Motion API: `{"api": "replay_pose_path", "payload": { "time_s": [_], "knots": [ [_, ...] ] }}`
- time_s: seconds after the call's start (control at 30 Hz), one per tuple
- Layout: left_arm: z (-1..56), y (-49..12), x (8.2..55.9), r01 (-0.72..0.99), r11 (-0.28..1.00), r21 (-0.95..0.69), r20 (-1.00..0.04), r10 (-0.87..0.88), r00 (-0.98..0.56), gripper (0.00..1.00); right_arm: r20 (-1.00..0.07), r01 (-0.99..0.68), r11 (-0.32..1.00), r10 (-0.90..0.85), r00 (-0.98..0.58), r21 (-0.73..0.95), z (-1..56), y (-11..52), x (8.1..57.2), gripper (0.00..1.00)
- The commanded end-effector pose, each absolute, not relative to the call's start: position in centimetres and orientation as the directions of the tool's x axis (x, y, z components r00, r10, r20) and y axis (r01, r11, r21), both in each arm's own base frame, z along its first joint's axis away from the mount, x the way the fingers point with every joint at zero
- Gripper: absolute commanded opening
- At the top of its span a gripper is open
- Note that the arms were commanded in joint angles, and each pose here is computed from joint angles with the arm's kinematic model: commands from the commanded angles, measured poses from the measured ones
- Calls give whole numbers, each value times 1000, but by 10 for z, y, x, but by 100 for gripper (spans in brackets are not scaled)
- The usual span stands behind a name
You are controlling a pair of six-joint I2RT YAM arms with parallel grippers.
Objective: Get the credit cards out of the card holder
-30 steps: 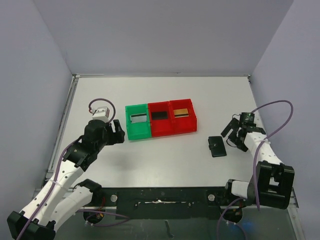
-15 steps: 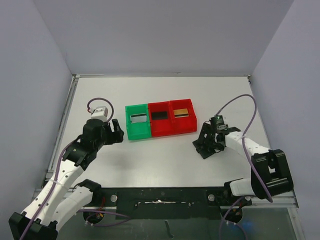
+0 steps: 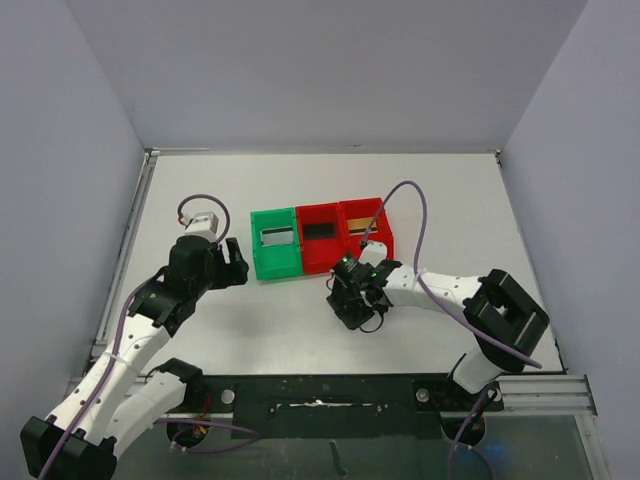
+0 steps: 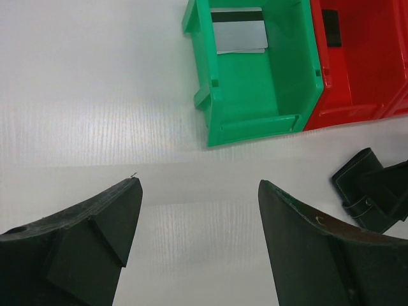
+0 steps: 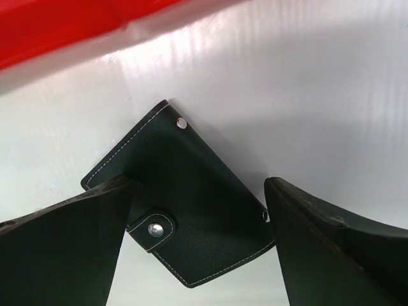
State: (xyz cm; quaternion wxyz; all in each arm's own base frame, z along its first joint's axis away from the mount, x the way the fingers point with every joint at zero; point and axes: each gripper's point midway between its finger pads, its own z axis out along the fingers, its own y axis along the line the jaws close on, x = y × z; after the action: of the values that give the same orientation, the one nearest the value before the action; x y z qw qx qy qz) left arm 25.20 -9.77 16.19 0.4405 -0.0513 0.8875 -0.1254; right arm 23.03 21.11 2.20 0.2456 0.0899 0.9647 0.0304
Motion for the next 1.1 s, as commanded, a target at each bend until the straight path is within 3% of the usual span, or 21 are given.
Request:
{"api": "replay_pose_path", "payload": {
  "time_s": [0.0,0.2,0.43,0.6,0.77,0.83,0.97,1.07],
  "knots": [
    [180,-101,264,42,957,-286,-803,-215,-556,73,-426,206,977,165,-890,-53,10,200,193,88],
    [177,-99,264,26,960,-278,-796,-216,-566,73,-491,175,978,207,-846,110,43,217,200,91],
    [179,-95,264,10,962,-274,-803,-223,-553,73,-543,123,975,205,-814,185,74,207,197,92],
    [181,-97,263,20,959,-282,-805,-225,-550,73,-465,143,947,270,-843,289,69,212,175,89],
    [184,-116,260,103,932,-349,-791,-234,-565,73,-365,155,852,370,-854,500,64,236,151,83],
    [185,-134,257,148,890,-431,-764,-273,-584,73,-338,187,815,420,-842,548,58,238,149,82],
    [196,-204,245,345,660,-667,-668,-326,-669,72,-333,257,777,508,-794,574,51,231,157,82],
    [193,-243,239,426,632,-647,-687,-240,-686,72,-347,298,762,557,-755,576,50,219,168,81]
  ]
}}
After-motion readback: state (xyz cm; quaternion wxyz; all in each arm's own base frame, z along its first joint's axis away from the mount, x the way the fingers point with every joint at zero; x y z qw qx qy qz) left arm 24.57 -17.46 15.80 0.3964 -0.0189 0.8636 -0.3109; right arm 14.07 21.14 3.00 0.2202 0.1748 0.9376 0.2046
